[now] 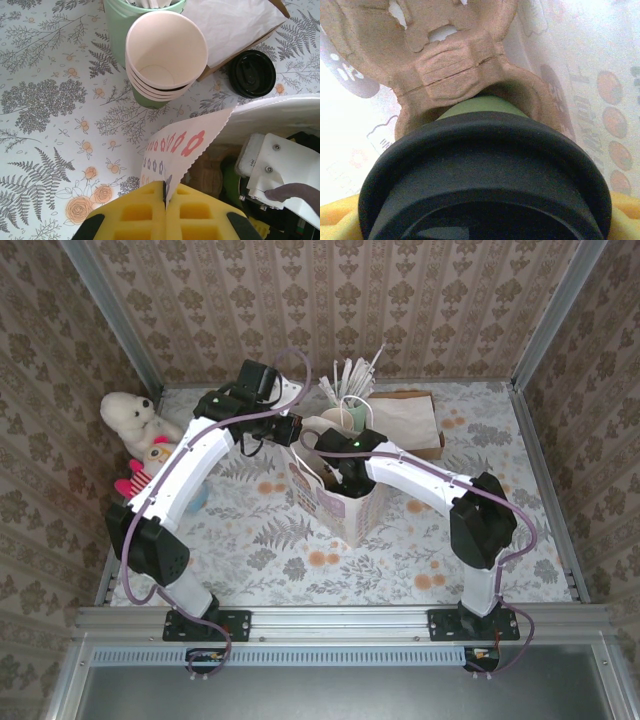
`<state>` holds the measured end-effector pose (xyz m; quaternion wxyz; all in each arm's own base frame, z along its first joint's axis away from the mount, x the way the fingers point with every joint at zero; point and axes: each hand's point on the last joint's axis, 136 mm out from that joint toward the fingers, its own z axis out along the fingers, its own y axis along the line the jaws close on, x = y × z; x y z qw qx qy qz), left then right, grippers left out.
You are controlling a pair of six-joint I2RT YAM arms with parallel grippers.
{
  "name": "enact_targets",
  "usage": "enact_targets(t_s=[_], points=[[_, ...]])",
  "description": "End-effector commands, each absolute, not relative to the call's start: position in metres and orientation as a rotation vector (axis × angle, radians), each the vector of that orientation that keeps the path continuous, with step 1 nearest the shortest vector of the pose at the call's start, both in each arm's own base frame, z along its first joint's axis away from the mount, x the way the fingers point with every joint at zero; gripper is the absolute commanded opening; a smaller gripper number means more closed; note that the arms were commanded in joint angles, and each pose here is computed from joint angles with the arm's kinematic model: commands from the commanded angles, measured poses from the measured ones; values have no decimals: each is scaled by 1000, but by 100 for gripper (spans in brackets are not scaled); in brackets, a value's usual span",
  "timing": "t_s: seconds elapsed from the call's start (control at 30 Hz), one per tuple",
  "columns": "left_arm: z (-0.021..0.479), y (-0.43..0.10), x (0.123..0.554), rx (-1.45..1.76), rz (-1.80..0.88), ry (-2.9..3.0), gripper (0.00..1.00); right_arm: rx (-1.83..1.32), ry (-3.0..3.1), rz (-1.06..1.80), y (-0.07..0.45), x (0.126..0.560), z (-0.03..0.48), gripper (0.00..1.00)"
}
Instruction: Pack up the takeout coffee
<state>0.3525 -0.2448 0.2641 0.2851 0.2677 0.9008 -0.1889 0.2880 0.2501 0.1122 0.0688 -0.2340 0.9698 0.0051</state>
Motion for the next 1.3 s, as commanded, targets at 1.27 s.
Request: enact_targets(t_s=[1.27], points=[[277,-239,340,703,-513,2366,0,-677,2731,88,254,303,177,100]])
